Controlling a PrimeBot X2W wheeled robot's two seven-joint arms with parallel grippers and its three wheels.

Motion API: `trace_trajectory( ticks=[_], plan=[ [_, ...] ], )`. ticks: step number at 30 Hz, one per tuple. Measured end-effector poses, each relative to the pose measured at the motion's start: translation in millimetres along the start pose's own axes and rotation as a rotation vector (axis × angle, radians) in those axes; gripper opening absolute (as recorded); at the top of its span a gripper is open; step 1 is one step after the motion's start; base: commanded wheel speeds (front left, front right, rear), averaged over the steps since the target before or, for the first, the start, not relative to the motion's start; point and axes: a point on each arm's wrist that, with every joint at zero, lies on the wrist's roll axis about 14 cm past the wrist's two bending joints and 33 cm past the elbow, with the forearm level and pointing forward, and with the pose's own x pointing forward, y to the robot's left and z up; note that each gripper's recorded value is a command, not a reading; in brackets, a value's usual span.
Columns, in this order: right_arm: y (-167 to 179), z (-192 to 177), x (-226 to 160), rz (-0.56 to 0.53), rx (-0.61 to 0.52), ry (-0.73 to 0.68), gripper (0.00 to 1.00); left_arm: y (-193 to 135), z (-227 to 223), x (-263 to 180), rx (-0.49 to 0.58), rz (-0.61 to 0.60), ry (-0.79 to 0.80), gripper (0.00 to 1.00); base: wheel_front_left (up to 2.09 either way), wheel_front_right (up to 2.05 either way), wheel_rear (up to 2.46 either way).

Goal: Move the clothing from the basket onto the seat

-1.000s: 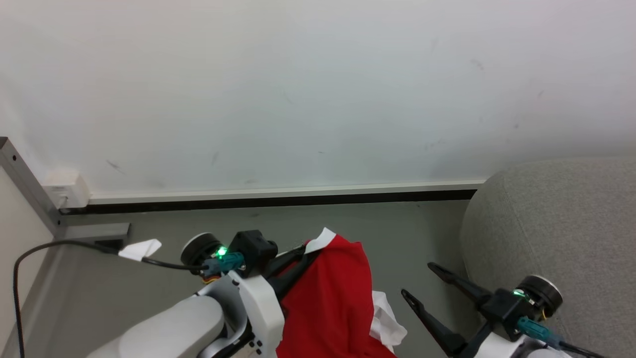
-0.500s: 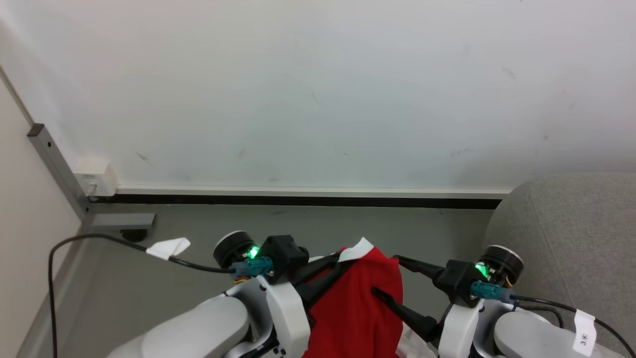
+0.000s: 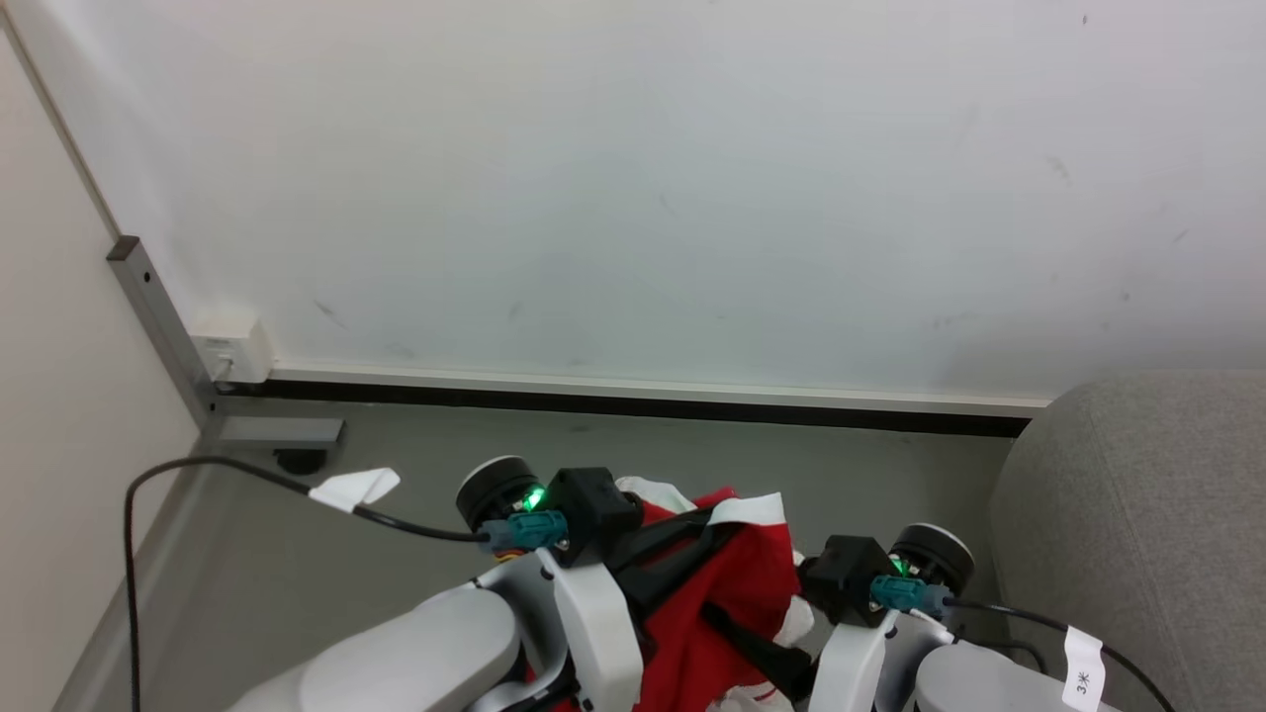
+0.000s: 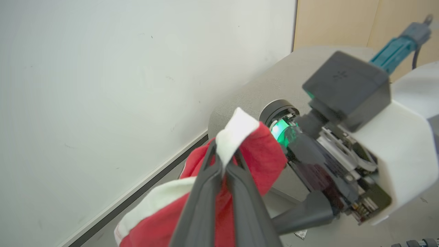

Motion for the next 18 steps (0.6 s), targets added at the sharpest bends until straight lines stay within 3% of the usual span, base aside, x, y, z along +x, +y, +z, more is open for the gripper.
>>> trace_trajectory(
  ticks=[10, 11, 13, 14, 15, 18],
  plan=[
    [-6, 2, 2, -0.024, 0.056, -0.062, 0.0, 13, -7, -4, -0.001, 0.04, 0.017, 0.0, 0.0, 0.0, 0.0],
    [-9, 2, 2, -0.031, 0.056, -0.064, 0.0, 14, -8, -4, -0.001, 0.043, 0.018, 0.1, 0.0, 0.0, 0.0],
    [-15, 4, 1, -0.048, 0.064, -0.073, 0.0, 17, -9, -4, -0.004, 0.057, 0.011, 0.51, 0.0, 0.0, 0.0],
    [-18, 5, 1, -0.054, 0.069, -0.077, 0.0, 18, -10, -4, -0.006, 0.063, 0.013, 0.88, 0.0, 0.0, 0.0],
    [-20, 6, 0, -0.06, 0.074, -0.082, 0.0, 18, -12, -4, -0.008, 0.067, 0.013, 1.0, 0.0, 0.0, 0.0],
    [-26, 8, -1, -0.077, 0.085, -0.085, 0.0, 23, -19, -6, -0.023, 0.097, 0.024, 1.0, 0.0, 0.0, 0.0]
  ],
)
